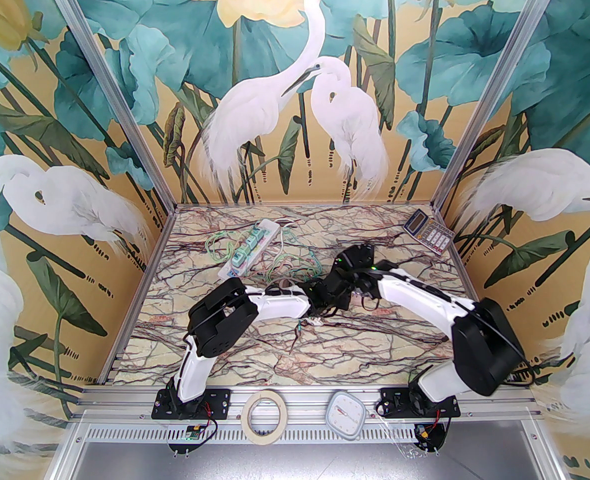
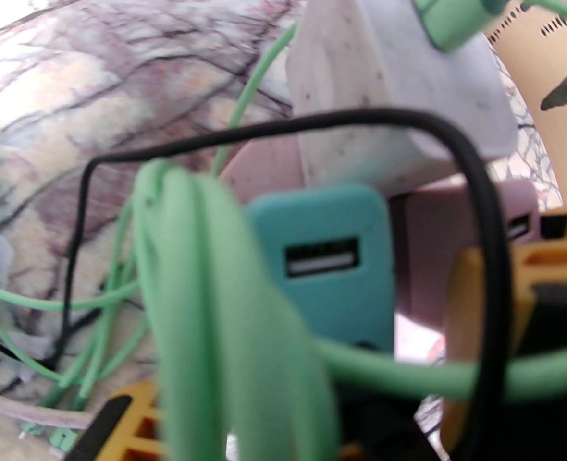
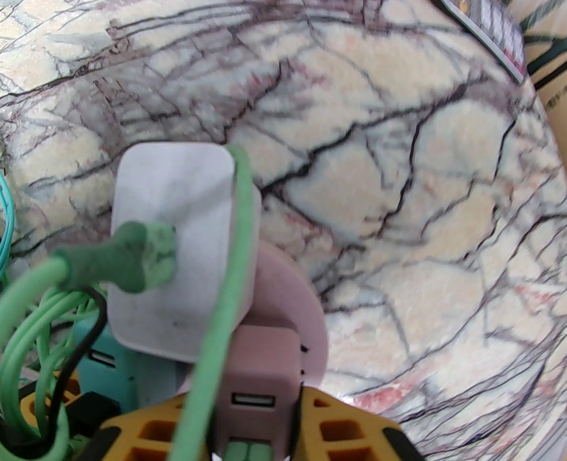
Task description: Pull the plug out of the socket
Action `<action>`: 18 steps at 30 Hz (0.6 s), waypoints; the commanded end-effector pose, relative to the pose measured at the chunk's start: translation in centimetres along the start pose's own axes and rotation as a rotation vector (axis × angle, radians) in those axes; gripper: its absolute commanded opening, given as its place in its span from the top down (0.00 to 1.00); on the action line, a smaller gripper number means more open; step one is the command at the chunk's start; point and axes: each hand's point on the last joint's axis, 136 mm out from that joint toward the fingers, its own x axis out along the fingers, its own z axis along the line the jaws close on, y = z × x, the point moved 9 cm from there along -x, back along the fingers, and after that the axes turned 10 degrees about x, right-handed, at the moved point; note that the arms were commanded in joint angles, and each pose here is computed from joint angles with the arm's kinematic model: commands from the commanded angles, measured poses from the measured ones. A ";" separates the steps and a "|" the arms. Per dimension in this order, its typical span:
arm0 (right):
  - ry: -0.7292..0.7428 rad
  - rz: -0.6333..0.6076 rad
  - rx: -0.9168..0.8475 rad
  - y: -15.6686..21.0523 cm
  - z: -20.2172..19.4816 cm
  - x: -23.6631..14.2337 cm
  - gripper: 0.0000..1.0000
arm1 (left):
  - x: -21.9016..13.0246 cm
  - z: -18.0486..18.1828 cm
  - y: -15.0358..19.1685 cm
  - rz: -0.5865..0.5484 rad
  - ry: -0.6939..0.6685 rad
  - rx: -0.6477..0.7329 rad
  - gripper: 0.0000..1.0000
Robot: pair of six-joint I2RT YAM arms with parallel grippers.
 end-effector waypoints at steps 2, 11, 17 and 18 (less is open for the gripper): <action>-0.218 0.118 -0.103 2.8 4.5 -1.0 0.71 | 2.6 0.8 7.5 0.291 -0.050 0.099 0.76; -0.350 0.094 0.163 -0.9 -2.8 -2.3 0.71 | 2.7 0.9 7.7 0.296 -0.051 0.097 0.76; -0.350 0.079 0.253 -1.5 -6.3 -2.4 0.71 | 3.0 1.0 8.1 0.307 -0.052 0.098 0.76; -0.357 0.082 0.256 -1.4 -6.3 -2.5 0.71 | 3.0 1.0 8.2 0.309 -0.051 0.098 0.76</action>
